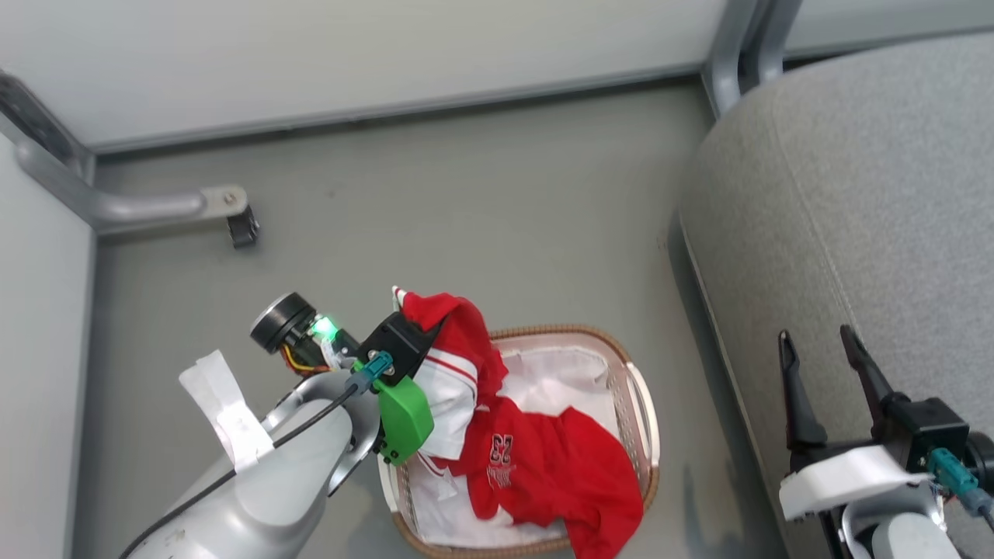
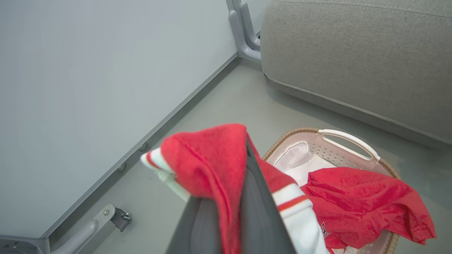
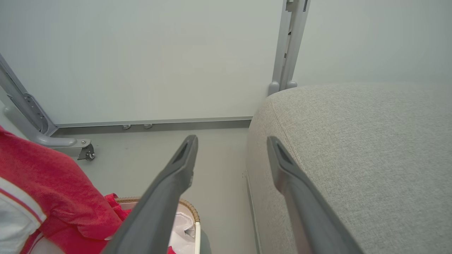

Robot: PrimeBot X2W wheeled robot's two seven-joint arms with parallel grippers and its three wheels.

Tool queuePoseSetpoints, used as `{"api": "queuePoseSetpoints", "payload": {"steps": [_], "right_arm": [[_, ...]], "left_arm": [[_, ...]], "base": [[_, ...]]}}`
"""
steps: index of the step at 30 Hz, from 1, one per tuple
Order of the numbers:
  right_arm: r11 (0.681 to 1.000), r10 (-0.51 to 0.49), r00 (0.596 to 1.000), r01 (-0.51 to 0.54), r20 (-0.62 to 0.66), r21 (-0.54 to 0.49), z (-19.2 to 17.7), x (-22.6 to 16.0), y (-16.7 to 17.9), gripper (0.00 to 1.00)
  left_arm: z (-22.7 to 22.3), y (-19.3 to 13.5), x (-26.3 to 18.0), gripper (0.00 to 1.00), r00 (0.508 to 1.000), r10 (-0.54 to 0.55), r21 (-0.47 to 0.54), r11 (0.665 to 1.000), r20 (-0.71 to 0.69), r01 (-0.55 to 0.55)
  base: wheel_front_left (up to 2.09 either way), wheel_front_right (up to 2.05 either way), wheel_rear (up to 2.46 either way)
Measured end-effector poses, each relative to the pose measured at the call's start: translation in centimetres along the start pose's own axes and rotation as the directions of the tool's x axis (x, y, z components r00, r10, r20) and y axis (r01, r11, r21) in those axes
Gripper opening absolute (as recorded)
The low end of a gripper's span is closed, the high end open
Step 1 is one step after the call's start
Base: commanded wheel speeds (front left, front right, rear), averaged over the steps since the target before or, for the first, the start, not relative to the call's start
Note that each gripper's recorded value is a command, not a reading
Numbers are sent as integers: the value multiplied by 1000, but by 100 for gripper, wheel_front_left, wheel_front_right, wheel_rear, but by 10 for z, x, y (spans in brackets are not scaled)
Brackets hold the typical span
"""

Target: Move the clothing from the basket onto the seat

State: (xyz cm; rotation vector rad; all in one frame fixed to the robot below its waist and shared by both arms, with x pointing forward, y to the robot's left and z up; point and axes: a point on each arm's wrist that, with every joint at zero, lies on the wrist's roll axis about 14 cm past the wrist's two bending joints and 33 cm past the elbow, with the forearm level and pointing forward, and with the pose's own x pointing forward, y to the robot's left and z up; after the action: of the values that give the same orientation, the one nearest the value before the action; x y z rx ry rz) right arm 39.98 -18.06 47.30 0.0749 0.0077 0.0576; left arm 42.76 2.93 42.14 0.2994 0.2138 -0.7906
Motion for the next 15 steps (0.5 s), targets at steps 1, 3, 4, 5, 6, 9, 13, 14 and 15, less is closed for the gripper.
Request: {"api": "queuePoseSetpoints", "payload": {"steps": [1, 3, 4, 5, 6, 9, 13, 14, 15], "right_arm": [[1000, 6, 1000, -6, 6, 1, 3, -5, 2, 100], [1000, 17, 1000, -17, 26, 1, 11, -12, 7, 100], [1000, 22, 999, -22, 41, 0, 17, -15, 8, 100], [1000, 25, 998, -25, 55, -1, 21, -17, 10, 100], [1000, 30, 997, -30, 71, -2, 27, -19, 11, 100], [999, 53, 992, -52, 113, -10, 41, -24, 19, 100], [996, 83, 984, -81, 155, -20, 56, -28, 29, 100], [996, 92, 982, -90, 163, -24, 59, -29, 32, 100], [995, 100, 980, -97, 171, -27, 62, -30, 35, 100]], "left_arm": [[13, 2, -4, 0, 1000, 0, 35, 999, 24, -1], [39, 6, -10, 0, 997, -2, 104, 995, 76, -6], [56, 9, -13, 0, 994, -2, 144, 990, 108, -14], [72, 14, -16, 0, 990, 3, 171, 985, 139, -27], [93, 20, -19, 0, 983, 11, 200, 979, 181, -48], [147, 31, -30, 0, 962, 24, 271, 957, 273, -101], [210, 39, -47, 0, 928, 31, 337, 927, 371, -166], [225, 40, -52, 0, 918, 32, 345, 921, 396, -180], [239, 40, -56, 0, 909, 31, 354, 915, 416, -193]], "base": [[0, 0, 0], [0, 0, 0], [0, 0, 0], [0, 0, 0], [0, 0, 0], [0, 0, 0], [0, 0, 0], [0, 0, 0], [0, 0, 0]]}}
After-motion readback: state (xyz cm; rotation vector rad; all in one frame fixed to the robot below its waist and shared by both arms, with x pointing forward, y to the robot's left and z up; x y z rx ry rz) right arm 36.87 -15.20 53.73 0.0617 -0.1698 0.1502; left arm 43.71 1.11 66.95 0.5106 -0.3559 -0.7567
